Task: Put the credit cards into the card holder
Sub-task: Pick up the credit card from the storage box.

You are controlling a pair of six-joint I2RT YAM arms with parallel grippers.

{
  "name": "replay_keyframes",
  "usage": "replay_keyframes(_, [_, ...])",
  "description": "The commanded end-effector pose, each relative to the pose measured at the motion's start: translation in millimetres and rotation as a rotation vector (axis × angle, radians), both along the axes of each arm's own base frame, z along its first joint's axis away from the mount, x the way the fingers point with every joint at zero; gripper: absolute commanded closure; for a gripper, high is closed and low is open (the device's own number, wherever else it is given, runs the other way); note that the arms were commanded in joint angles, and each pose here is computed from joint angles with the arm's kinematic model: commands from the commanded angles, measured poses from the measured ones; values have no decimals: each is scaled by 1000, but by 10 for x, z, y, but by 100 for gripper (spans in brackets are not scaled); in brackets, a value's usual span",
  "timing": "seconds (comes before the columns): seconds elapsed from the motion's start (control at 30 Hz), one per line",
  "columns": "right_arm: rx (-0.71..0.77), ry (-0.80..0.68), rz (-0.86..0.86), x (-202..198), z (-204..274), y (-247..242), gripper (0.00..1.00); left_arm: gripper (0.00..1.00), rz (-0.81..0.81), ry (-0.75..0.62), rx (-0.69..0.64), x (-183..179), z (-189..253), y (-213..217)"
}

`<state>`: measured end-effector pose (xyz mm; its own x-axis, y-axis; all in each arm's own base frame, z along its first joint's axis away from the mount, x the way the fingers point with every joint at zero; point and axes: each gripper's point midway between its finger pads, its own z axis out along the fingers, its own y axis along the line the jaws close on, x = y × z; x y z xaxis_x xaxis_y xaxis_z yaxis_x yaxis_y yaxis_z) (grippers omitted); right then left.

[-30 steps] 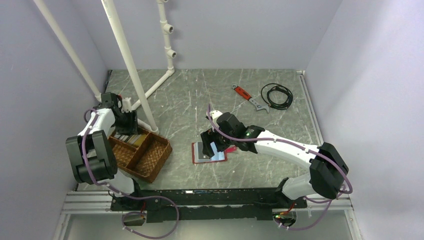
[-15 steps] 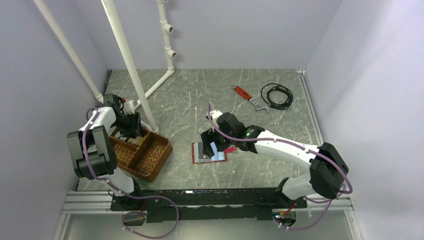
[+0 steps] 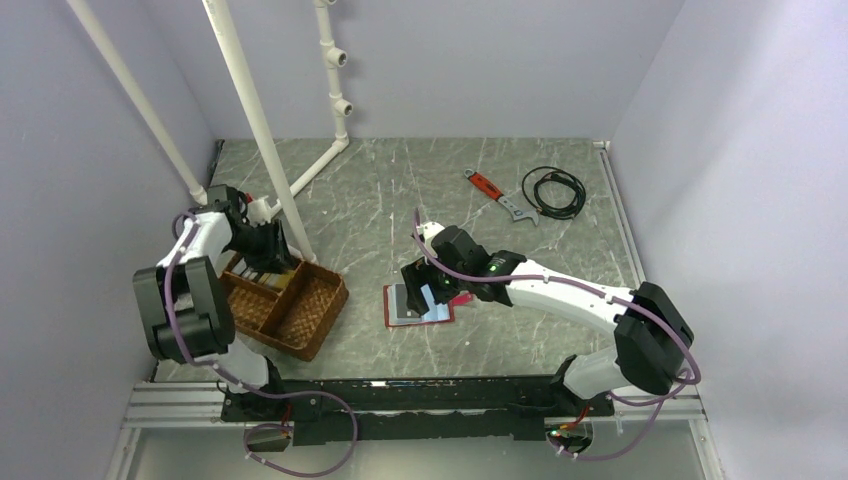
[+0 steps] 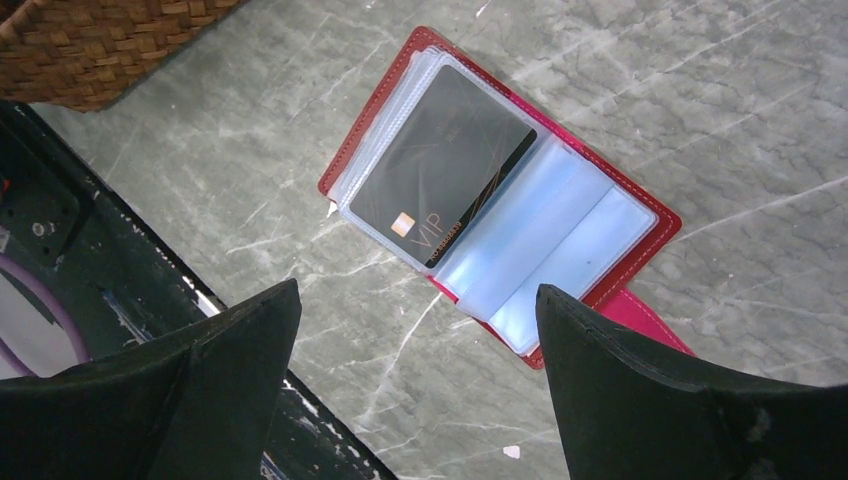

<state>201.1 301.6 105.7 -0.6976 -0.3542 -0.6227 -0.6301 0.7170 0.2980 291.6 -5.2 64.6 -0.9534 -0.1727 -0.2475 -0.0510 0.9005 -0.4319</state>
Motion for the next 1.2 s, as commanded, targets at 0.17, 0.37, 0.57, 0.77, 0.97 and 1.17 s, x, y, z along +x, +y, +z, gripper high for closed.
replay_keyframes(0.17, [14, -35, -21, 145, 89, 2, 10, 45, 52, -212, 469, 229, 302, 790])
replay_keyframes(0.37, [29, -30, -19, 125, 106, -13, 10, 48, -81, -92, 419, 273, -33, 756])
replay_keyframes(0.57, [40, -39, -19, 111, 143, -29, 10, 50, -122, -38, 343, 140, -166, 607])
replay_keyframes(0.77, [45, -38, -15, 98, 148, -22, 10, 54, -135, -9, 222, -18, -97, 337])
replay_keyframes(0.97, [44, -33, -13, 92, 134, -12, 10, 57, -167, 7, 193, -78, -37, 179])
replay_keyframes(1.17, [45, -29, -12, 90, 130, -6, 10, 62, -187, 34, 206, -141, -43, 140])
